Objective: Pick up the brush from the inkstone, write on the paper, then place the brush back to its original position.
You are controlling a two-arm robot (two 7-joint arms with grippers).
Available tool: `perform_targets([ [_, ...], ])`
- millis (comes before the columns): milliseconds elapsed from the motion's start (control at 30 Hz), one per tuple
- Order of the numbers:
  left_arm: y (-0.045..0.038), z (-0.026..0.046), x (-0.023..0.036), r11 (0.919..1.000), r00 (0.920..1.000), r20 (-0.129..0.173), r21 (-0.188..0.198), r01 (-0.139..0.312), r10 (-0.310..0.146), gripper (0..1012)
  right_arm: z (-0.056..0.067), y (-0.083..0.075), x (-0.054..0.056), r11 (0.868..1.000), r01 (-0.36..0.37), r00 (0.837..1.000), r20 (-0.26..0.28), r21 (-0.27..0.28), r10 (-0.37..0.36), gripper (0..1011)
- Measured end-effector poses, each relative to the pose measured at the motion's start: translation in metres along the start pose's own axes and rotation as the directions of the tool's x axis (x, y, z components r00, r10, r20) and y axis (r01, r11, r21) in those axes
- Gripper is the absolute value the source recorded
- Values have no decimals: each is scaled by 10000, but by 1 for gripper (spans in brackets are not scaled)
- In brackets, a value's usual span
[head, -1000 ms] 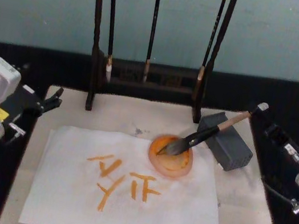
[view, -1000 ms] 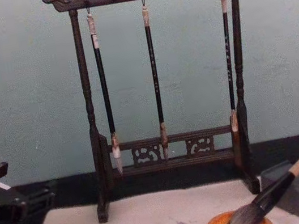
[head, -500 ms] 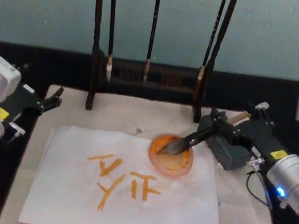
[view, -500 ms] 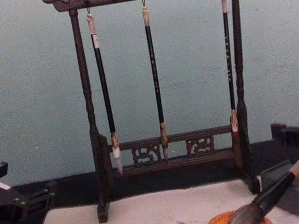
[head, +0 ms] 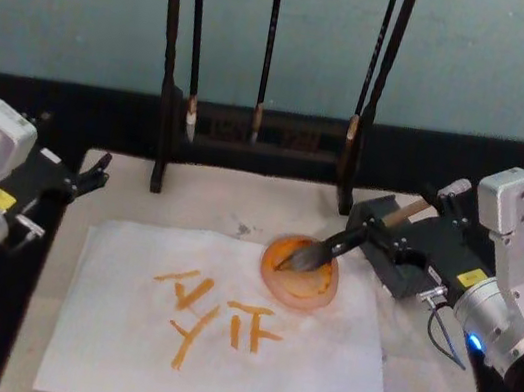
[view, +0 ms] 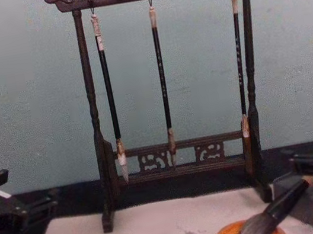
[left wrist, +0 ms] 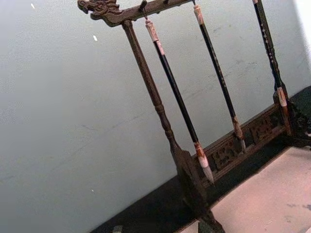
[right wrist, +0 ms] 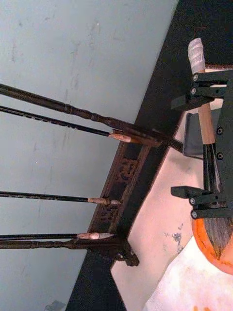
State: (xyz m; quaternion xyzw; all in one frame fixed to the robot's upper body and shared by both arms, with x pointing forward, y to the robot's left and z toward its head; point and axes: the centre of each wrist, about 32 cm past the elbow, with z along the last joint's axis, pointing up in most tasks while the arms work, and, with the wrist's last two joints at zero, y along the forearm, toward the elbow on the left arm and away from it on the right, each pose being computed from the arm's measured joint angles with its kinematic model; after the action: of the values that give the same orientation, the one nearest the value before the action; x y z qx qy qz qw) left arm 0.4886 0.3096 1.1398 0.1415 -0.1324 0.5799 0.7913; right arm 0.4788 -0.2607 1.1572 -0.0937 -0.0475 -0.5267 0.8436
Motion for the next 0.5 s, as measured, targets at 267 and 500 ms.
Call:
perform_targets([
  [267,0,0,0,10000,10000,1,0,0,0,1010,2,-4,5,10000,8,10000,-43,-4,-8,1000],
  [500,0,0,0,10000,10000,0,0,0,0,1010,3,-6,8,10000,6,10000,-91,-9,-6,1000],
])
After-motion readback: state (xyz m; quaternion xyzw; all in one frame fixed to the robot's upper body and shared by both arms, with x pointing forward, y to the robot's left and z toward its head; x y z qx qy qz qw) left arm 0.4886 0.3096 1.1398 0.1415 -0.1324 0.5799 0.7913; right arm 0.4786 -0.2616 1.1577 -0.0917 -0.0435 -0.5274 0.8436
